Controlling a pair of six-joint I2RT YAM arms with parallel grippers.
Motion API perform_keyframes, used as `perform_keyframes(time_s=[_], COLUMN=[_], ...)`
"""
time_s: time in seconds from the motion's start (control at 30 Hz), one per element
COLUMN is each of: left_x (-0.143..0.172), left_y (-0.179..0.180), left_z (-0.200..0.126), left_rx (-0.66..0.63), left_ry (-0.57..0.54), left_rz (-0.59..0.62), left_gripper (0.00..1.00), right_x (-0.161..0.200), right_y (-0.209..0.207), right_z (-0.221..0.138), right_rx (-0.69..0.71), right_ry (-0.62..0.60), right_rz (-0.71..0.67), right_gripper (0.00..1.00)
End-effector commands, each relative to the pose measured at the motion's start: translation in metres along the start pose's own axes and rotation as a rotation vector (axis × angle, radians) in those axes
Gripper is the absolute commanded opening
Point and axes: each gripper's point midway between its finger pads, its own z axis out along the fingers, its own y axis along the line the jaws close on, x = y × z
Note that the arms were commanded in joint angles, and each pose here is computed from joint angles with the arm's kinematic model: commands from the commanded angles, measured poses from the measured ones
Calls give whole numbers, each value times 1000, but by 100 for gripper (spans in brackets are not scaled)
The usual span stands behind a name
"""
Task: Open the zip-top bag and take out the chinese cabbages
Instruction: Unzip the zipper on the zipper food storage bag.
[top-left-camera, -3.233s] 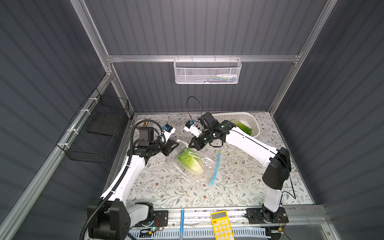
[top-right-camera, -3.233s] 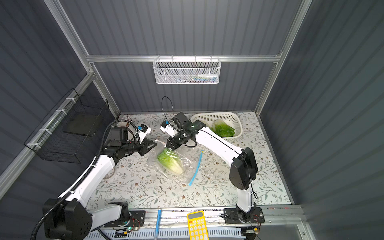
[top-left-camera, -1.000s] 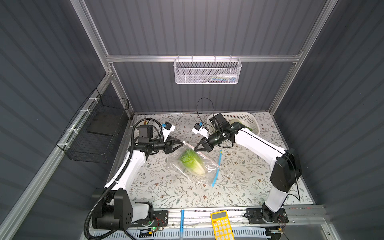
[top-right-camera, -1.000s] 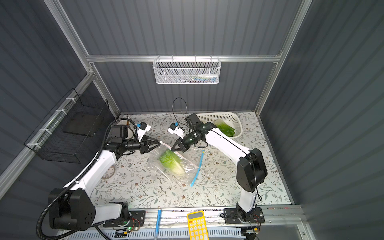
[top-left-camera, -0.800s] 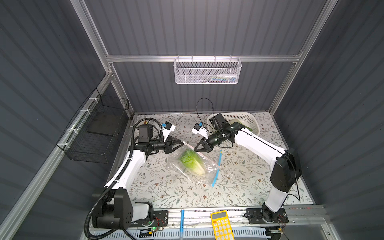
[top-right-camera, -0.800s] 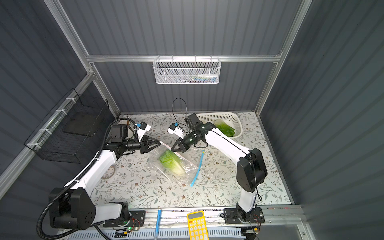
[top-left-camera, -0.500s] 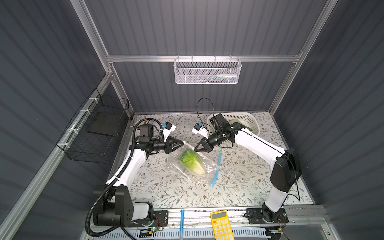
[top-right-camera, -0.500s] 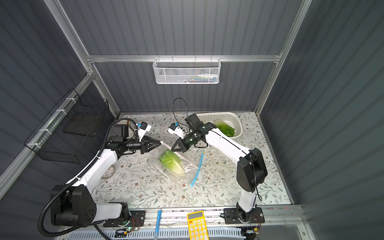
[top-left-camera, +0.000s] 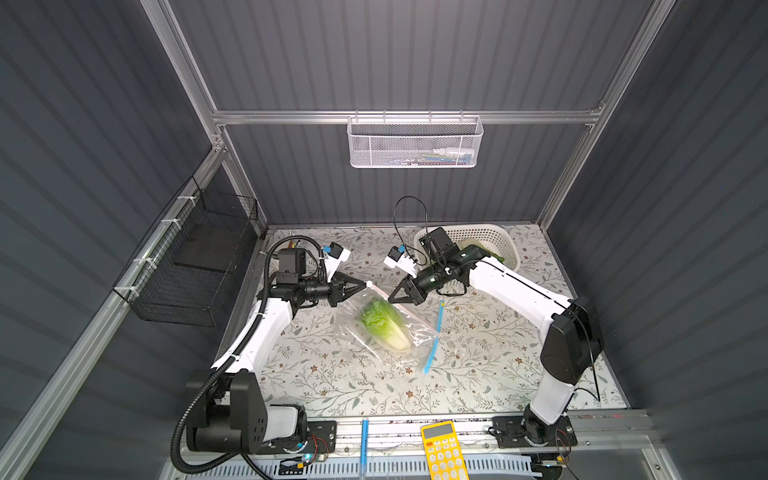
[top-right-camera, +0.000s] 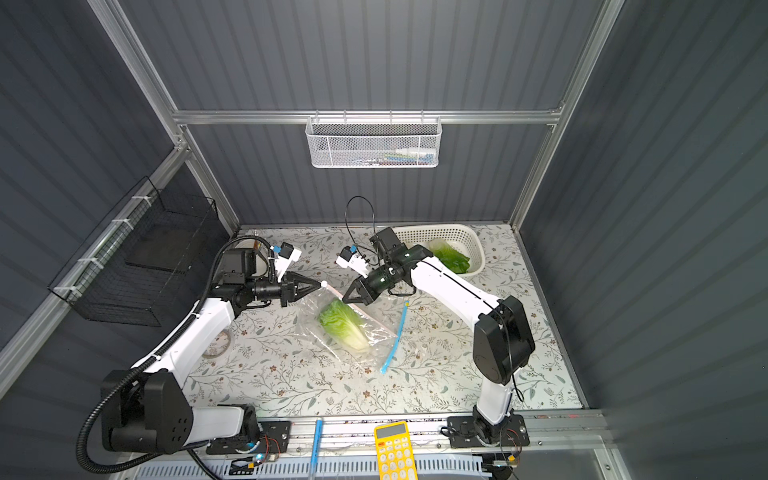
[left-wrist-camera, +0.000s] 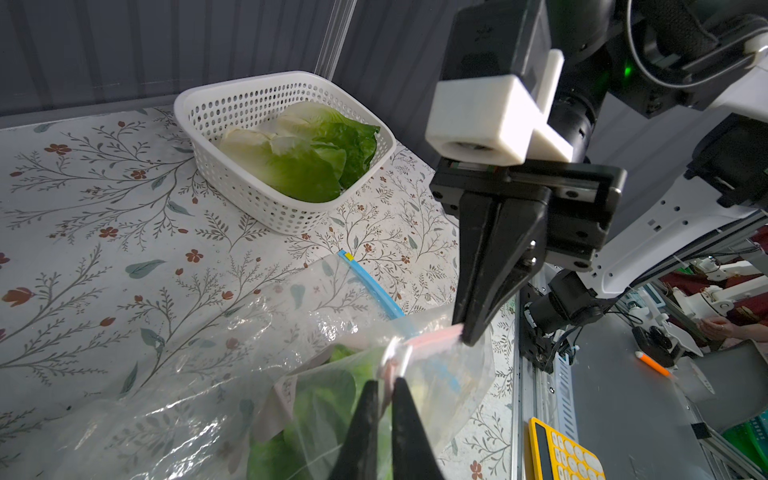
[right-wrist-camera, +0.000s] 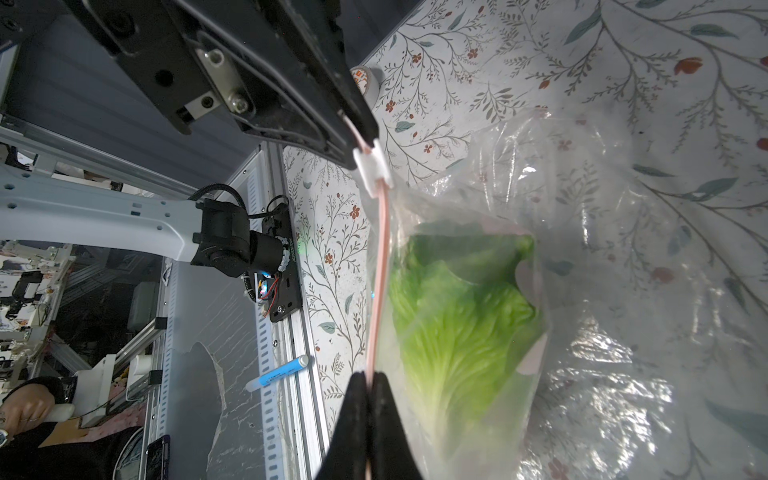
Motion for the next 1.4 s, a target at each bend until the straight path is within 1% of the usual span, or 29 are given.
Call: perform_keyframes(time_s=[0.0,0.13,0.2,0.3,0.33,0.37,0.4,0.43,0.47,0.53,0.6,0.63,0.77,0.93,1.03,1.37], left_x=[-12,-12,-12,-13,-13,-14,-13,-14,-14,-14,-15,-16,-16,-17,-17,-18], left_y=[-8,-6,-6,-5,-5,-5,-4,-4,-4,-4,-6,-6,-6,-7,-8,-8], left_z=[-4,-3,-3,-2,-2,-2,-2,-2,-2,-2,-3,-3,-3,-3,-4,-3], left_rx=[27,22,27,28,29,27,27,26,27,26,25,23,25,27,28,29], left_ry=[-24,-24,-27,-29,-30,-32,-34,-37,-39,-43,-47,-48,-53,-55,-58,-62], left_rz=[20,16,15,9,10,9,5,5,5,7,13,15,15,18,19,20], left_gripper=[8,5,0,0,0,0,0,0,0,0,0,0,0,0,0,0], right_x=[-2,-2,-2,-4,-5,-7,-10,-14,-17,-24,-32,-37,-55,-72,-78,-85], right_y=[6,4,2,1,1,1,1,3,4,4,3,4,4,4,5,3], right_z=[-5,-5,-4,-4,-5,-5,-7,-9,-11,-16,-21,-24,-29,-27,-23,-3], right_rx=[-12,-7,-3,4,8,11,6,-5,-9,-8,-17,-28,-60,-93,-104,-106], right_ry=[-14,-14,-14,-18,-22,-28,-40,-53,-65,-98,-134,-159,-232,-279,-287,-267], right_rz=[-3,2,7,9,8,9,10,9,7,0,-1,-5,-14,-21,-27,-40], right_gripper=[0,0,0,0,9,20,27,32,40,59,66,68,69,59,55,51])
